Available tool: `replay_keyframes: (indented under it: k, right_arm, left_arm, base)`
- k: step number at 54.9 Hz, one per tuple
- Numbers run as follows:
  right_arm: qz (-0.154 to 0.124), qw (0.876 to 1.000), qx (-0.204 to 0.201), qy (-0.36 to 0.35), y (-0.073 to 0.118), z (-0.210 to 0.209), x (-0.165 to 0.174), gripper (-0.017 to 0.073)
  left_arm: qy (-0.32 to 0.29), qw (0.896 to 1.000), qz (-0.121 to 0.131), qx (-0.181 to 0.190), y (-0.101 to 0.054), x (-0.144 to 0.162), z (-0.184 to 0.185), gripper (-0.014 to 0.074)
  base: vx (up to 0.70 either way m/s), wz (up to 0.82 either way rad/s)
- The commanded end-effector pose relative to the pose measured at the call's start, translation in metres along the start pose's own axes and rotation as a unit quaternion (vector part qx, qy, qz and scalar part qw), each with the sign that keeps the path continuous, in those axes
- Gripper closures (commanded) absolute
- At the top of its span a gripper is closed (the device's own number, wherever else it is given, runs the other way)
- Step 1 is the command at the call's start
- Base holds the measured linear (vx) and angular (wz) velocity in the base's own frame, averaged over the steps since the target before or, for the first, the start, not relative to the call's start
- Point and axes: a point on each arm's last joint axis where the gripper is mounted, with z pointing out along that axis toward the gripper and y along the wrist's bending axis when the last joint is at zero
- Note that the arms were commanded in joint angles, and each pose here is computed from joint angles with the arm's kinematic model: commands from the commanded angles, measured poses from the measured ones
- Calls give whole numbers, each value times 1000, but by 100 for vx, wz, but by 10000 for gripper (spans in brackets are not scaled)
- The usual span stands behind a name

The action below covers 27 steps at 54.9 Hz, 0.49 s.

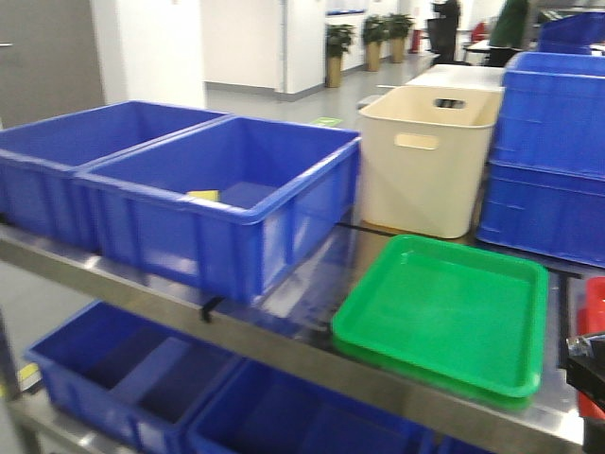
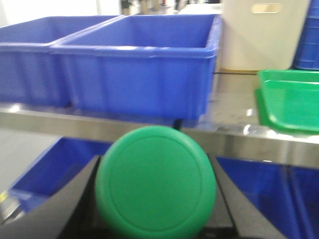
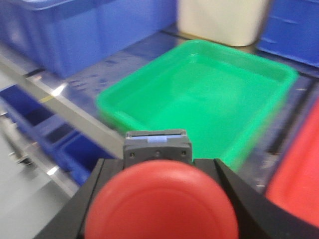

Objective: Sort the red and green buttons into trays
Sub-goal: 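Drive to the shelf and stop before the green and red trays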

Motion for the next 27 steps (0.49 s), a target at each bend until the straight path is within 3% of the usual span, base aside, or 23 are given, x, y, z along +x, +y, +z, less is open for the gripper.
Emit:
replay_keyframes:
  k: [1, 27]
  right_arm:
    - [-4, 998, -3, -63, 0, -7, -18, 568]
    - [-4, 998, -3, -63, 0, -7, -18, 568]
  left_arm:
    - [-60, 998, -4, 10, -2, -18, -3, 592]
    - [-60, 998, -4, 10, -2, -18, -3, 592]
  base:
    - [23, -49]
    - [22, -48]
